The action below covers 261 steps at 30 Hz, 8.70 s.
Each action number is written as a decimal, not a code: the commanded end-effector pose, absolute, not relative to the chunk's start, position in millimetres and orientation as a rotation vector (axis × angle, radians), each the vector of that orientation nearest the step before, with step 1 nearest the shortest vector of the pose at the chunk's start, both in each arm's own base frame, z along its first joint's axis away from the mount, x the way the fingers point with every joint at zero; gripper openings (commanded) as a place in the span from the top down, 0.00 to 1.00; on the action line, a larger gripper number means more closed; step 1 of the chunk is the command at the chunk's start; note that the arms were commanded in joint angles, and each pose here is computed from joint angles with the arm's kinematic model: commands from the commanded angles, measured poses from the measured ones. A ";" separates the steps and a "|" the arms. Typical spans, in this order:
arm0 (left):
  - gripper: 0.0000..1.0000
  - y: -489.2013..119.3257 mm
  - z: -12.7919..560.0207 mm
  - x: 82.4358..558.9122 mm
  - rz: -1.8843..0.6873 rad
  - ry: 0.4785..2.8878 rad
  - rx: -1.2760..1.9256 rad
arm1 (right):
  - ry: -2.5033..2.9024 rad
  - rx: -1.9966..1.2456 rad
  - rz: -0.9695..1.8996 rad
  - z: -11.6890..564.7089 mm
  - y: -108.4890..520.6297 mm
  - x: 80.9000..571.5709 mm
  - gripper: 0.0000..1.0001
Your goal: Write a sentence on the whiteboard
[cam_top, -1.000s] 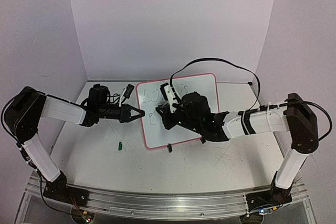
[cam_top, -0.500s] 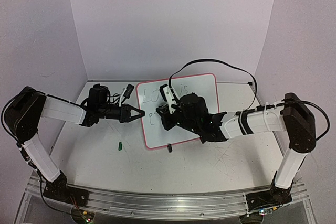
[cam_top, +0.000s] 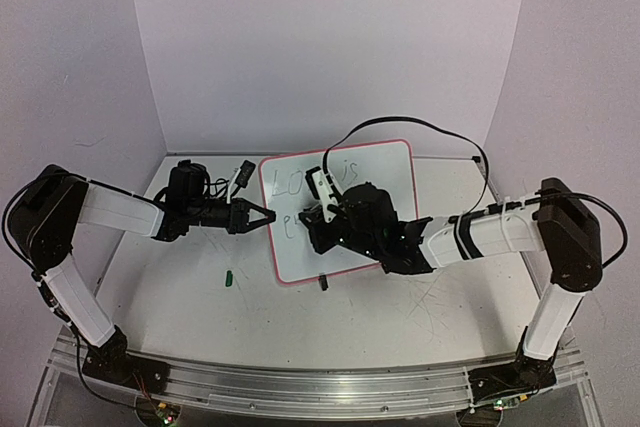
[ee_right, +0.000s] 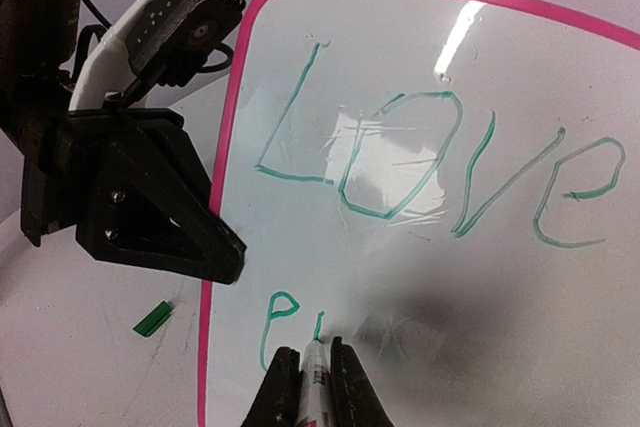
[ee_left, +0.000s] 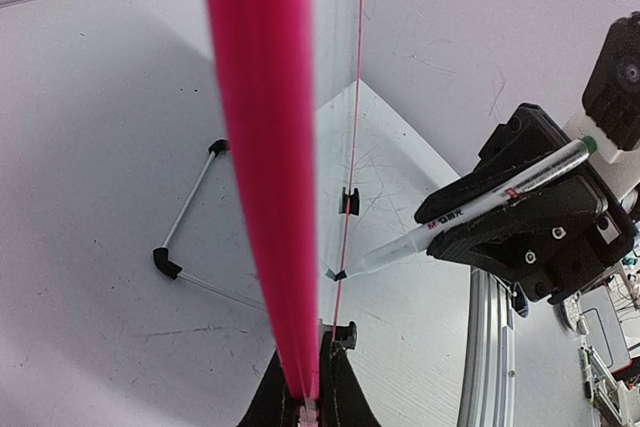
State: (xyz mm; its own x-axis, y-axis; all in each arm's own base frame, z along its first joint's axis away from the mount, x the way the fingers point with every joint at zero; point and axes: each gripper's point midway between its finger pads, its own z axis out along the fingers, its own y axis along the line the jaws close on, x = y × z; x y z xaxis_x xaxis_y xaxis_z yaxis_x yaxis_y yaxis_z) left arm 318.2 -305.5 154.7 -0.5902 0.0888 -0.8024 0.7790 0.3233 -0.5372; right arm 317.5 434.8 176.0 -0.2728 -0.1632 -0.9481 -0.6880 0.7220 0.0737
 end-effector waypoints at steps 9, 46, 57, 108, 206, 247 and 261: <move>1.00 -304.1 162.9 337.9 -1.191 1.880 0.759 | 1.876 -0.644 0.579 153.4 423.7 310.3 1.00; 1.00 -303.6 161.5 336.5 -1.188 1.882 0.762 | 1.811 -0.518 0.508 190.7 411.0 335.4 1.00; 1.00 -303.9 162.5 336.5 -1.189 1.880 0.762 | 1.885 -0.546 0.542 161.4 409.7 321.6 1.00; 1.00 -304.6 162.0 336.5 -1.195 1.884 0.762 | 1.830 -0.486 0.599 196.0 412.3 338.0 1.00; 1.00 -305.6 158.4 337.9 -1.197 1.893 0.763 | 1.723 -0.532 0.712 251.8 388.0 305.3 1.00; 1.00 -304.8 154.7 337.7 -1.192 1.904 0.760 | 1.744 -0.526 0.562 232.4 399.4 337.2 1.00; 1.00 -305.0 154.0 337.5 -1.193 1.905 0.762 | 1.744 -0.507 0.503 229.4 398.1 353.1 1.00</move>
